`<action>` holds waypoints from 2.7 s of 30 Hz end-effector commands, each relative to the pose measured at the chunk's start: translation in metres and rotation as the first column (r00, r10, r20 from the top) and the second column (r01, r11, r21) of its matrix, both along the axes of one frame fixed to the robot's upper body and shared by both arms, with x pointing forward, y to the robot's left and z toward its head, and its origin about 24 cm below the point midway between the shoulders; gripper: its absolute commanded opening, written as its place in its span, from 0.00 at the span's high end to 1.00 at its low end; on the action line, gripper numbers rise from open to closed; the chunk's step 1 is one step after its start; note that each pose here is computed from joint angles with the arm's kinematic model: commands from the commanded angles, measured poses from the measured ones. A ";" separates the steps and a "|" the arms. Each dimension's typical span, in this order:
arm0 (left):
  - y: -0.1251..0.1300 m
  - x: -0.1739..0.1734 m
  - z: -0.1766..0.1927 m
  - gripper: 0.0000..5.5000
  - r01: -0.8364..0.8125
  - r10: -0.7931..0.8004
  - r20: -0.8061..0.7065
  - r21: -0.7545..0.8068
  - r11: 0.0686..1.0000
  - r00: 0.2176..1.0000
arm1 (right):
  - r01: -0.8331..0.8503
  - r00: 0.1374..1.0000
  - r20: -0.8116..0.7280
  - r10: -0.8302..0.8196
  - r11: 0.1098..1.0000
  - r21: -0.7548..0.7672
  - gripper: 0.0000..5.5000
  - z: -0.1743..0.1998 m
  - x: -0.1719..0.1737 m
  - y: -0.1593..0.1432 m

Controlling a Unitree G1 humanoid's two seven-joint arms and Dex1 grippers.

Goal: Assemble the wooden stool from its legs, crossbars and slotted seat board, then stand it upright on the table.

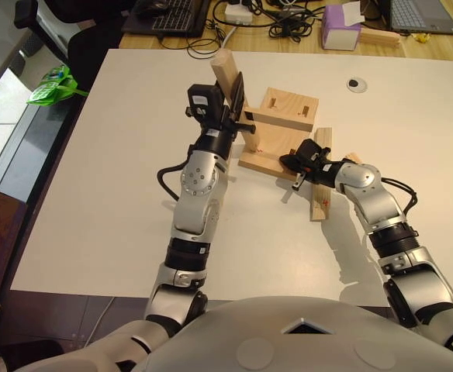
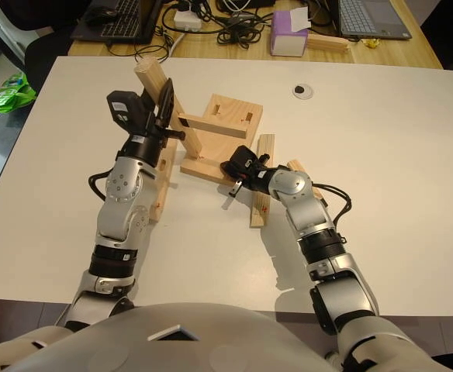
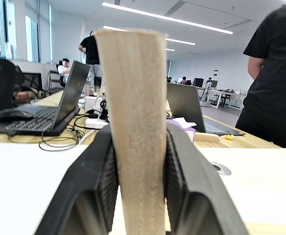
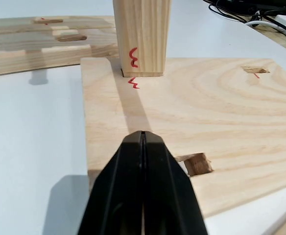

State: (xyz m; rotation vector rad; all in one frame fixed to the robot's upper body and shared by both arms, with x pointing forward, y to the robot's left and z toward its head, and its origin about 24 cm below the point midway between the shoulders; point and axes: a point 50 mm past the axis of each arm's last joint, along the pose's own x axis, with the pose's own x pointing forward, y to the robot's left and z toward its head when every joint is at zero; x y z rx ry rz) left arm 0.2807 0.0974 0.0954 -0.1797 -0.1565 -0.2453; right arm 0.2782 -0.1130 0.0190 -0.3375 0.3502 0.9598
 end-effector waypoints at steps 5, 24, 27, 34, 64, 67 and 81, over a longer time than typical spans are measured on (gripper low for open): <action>-0.003 -0.042 -0.106 0.81 0.268 -0.071 -0.479 0.356 0.895 0.875 | -0.011 0.975 -0.221 -0.030 0.983 -0.181 1.00 -0.044 -0.028 -0.019; -0.004 -0.032 -0.098 0.81 0.093 -0.095 -0.584 -0.033 0.995 0.806 | -0.028 0.977 -0.211 -0.006 0.987 -0.159 1.00 -0.042 -0.029 -0.016; -0.001 -0.030 -0.093 0.81 0.182 -0.073 -0.501 0.172 0.968 0.863 | -0.027 0.977 -0.211 -0.005 0.988 -0.149 1.00 -0.040 -0.029 -0.015; -0.008 -0.036 -0.095 0.79 0.193 -0.102 -0.529 0.119 0.974 0.842 | -0.027 0.977 -0.212 -0.007 0.988 -0.155 1.00 -0.041 -0.030 -0.016; 0.018 -0.026 -0.003 0.36 -0.048 0.053 0.116 -0.041 0.998 0.992 | -0.035 0.994 -0.109 0.018 0.987 -0.158 1.00 -0.039 -0.035 -0.014; 0.024 -0.032 0.000 0.36 -0.056 0.063 0.158 -0.049 0.997 0.985 | -0.028 0.999 -0.040 0.021 0.982 -0.186 1.00 -0.023 -0.034 -0.028; 0.048 -0.028 0.004 0.35 -0.172 0.173 0.201 -0.025 0.985 0.964 | -0.096 0.993 0.051 0.108 0.974 -0.208 0.72 0.026 -0.044 -0.060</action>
